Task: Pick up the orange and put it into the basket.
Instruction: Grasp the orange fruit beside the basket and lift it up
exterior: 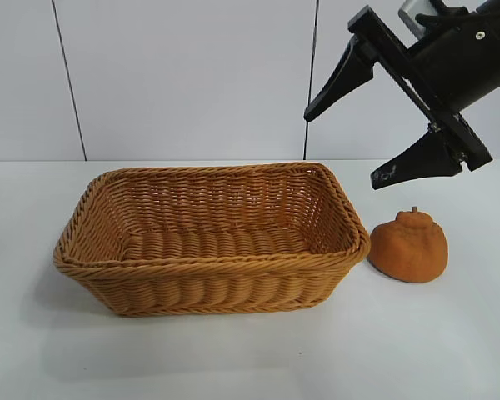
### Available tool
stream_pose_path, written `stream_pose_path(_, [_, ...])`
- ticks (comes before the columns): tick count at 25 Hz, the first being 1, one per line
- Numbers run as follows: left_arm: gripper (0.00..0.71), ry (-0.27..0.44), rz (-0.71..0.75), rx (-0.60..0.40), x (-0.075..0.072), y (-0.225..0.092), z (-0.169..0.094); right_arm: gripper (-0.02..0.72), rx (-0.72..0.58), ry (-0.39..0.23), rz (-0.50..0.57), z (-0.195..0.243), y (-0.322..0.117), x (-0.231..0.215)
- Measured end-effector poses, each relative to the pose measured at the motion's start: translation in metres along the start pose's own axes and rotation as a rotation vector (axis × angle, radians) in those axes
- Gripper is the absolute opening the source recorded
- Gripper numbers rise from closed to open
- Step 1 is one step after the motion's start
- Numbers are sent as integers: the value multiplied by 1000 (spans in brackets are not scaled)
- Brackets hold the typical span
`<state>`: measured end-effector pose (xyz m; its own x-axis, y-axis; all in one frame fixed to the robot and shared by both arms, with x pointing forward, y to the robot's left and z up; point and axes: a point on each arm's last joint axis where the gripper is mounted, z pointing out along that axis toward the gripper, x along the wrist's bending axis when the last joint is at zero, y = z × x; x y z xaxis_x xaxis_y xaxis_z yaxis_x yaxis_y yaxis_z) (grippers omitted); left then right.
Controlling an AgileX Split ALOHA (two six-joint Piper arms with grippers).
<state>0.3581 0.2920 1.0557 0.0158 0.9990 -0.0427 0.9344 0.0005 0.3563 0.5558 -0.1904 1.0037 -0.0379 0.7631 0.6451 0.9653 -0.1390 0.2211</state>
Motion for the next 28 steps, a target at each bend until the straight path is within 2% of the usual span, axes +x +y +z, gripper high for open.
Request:
stream_pose_path(6, [620,-8,4,-196,3,-48,1,641,0,0,0,0,0,0])
stream_pose_path(11, [620,-18,7,-369,4,-69,-16,641,15,6,-15,-2,1,3])
stream_pose_path(15, [620,-24,10,-478,4,-82,-25,641,35,-16,-87,-12,9,13])
stream_pose_path(19, [620,-30,12,-585,5,-97,-34,641,23,-140,-129,-28,23,18])
stream_pose_path(23, [620,-37,15,-705,6,-114,-41,641,16,-311,-141,-42,31,13])
stream_pose_path(25, [620,-38,16,-731,6,-118,-43,641,17,-387,-151,-46,34,10])
stream_pose_path(28, [620,-37,16,-733,6,-118,-43,641,33,-449,-159,-46,40,5])
